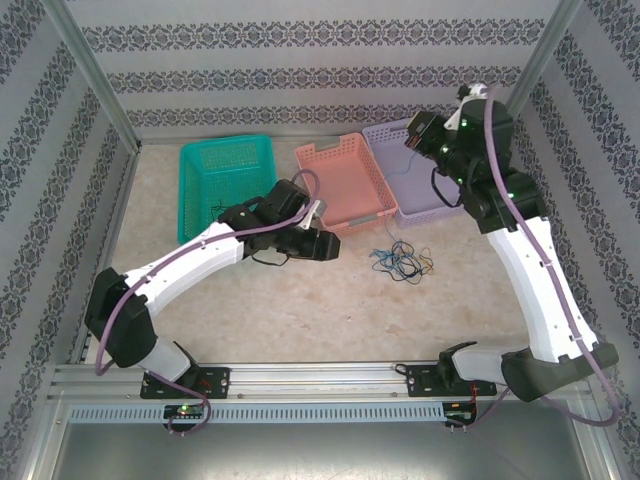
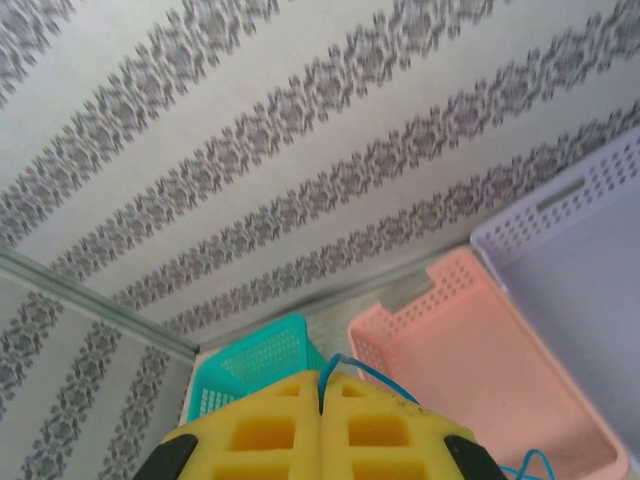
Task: Untangle the cables
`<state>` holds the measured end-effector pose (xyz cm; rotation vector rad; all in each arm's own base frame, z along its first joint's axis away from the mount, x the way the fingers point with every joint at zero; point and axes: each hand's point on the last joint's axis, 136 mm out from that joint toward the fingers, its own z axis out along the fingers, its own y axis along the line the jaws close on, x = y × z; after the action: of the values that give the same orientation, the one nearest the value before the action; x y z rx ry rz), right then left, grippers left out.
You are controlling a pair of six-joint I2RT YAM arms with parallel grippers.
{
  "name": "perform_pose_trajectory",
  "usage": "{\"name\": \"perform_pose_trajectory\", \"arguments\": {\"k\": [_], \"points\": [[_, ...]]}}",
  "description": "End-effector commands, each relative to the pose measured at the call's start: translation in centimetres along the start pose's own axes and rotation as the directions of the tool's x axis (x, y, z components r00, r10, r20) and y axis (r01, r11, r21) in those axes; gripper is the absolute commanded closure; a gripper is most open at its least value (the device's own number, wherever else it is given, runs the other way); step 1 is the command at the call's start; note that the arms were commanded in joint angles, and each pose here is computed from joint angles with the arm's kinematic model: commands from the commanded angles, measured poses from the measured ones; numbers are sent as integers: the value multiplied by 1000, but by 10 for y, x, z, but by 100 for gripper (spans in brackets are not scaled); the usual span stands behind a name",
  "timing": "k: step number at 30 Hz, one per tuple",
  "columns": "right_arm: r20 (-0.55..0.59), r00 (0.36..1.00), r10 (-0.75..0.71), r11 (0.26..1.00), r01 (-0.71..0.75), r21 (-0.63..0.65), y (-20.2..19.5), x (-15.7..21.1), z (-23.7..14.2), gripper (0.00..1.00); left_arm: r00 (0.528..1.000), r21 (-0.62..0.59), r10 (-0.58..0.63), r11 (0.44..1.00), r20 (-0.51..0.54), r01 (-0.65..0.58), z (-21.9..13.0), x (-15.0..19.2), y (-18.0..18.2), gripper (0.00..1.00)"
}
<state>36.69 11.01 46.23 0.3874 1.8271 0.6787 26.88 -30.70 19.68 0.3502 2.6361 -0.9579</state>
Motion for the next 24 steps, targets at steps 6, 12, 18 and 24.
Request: {"name": "perform_pose_trajectory", "arguments": {"k": [6, 12, 18, 24], "points": [[213, 977, -23, 999, 33, -42, 19, -92, -14, 100, 987, -35, -2, 999, 161, 8, -58, -9, -12, 34], [267, 964, -17, 999, 27, -36, 10, -121, 10, 100, 892, -46, 19, 999, 451, 2, -132, -42, -27, 32], [274, 961, -24, 1000, 18, 23, -23, -136, 44, 100, 880, -67, 26, 998, 474, 6, -152, -42, -29, 31], [255, 967, 3, 999, -17, 52, -56, -141, 69, 100, 886, -61, -8, 997, 464, 41, -151, -30, -21, 31]]}}
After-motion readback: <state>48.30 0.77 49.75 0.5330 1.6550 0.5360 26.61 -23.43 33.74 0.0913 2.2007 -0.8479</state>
